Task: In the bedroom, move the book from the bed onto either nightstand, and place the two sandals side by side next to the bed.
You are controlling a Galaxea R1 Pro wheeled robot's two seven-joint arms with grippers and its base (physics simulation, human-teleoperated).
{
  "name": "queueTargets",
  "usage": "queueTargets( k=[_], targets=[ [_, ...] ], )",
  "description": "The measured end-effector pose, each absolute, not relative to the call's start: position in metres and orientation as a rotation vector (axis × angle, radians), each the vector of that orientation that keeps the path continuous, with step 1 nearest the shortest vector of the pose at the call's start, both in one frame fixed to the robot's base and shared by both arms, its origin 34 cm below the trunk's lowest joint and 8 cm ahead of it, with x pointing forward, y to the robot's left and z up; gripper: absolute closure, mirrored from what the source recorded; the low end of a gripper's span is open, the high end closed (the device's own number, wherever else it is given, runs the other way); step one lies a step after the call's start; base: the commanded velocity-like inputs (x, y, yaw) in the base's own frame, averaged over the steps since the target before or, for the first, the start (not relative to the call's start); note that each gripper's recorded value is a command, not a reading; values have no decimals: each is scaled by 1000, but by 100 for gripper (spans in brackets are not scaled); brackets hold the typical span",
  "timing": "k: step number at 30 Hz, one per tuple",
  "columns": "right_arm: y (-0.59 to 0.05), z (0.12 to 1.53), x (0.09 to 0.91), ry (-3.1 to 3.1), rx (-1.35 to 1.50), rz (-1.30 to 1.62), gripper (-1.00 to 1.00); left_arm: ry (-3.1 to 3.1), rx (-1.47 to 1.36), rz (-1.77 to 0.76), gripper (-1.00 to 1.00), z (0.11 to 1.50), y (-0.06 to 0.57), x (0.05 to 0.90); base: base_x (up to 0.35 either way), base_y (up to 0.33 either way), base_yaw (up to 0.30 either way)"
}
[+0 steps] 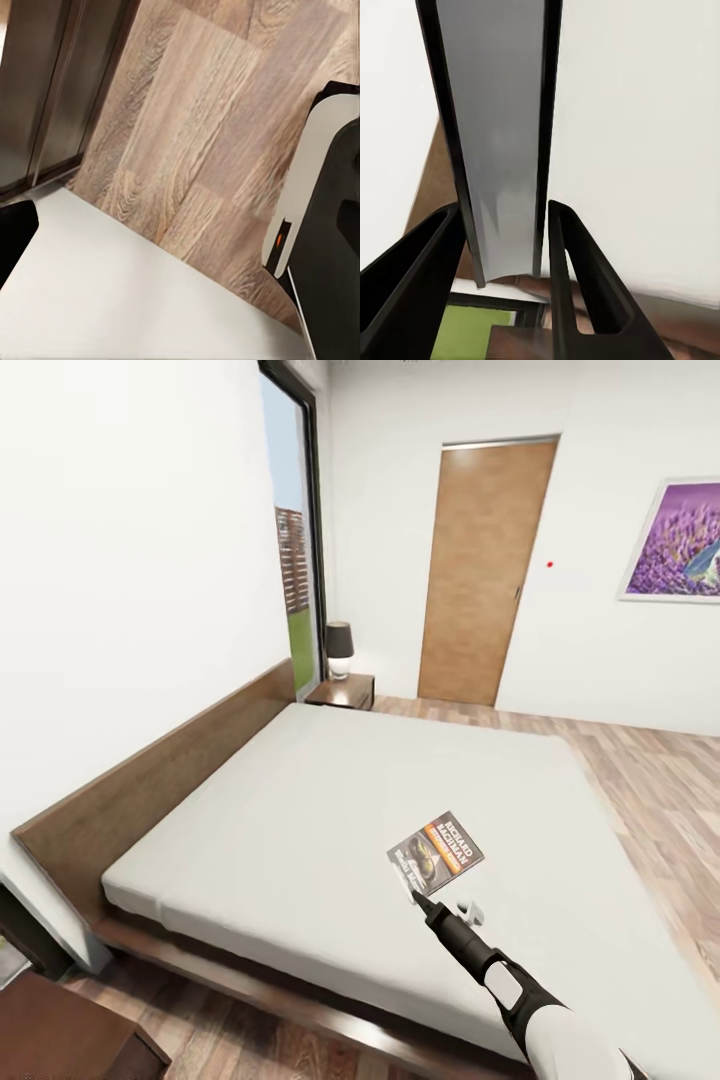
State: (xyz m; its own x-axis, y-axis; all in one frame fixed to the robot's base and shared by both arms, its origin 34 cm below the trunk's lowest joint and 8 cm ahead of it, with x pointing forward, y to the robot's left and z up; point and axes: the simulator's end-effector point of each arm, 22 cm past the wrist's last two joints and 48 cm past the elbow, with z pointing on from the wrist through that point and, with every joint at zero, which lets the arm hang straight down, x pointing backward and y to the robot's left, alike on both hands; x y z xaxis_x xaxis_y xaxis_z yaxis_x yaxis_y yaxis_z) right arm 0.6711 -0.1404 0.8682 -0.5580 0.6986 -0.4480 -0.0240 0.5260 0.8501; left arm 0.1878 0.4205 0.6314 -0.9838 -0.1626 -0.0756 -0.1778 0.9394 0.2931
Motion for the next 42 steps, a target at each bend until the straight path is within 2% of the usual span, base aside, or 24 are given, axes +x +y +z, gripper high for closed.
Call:
queueTargets(
  k=[10, 42],
  targets=[
    [-140, 875, 673, 1919, 542, 1092, 100, 3032, -269, 463, -100, 632, 420, 193, 35, -89, 198],
    [-139, 899, 677, 1883, 513, 1097, 100, 2992, -275, 444, -100, 635, 417, 208, 2, -4, 174]
  ],
)
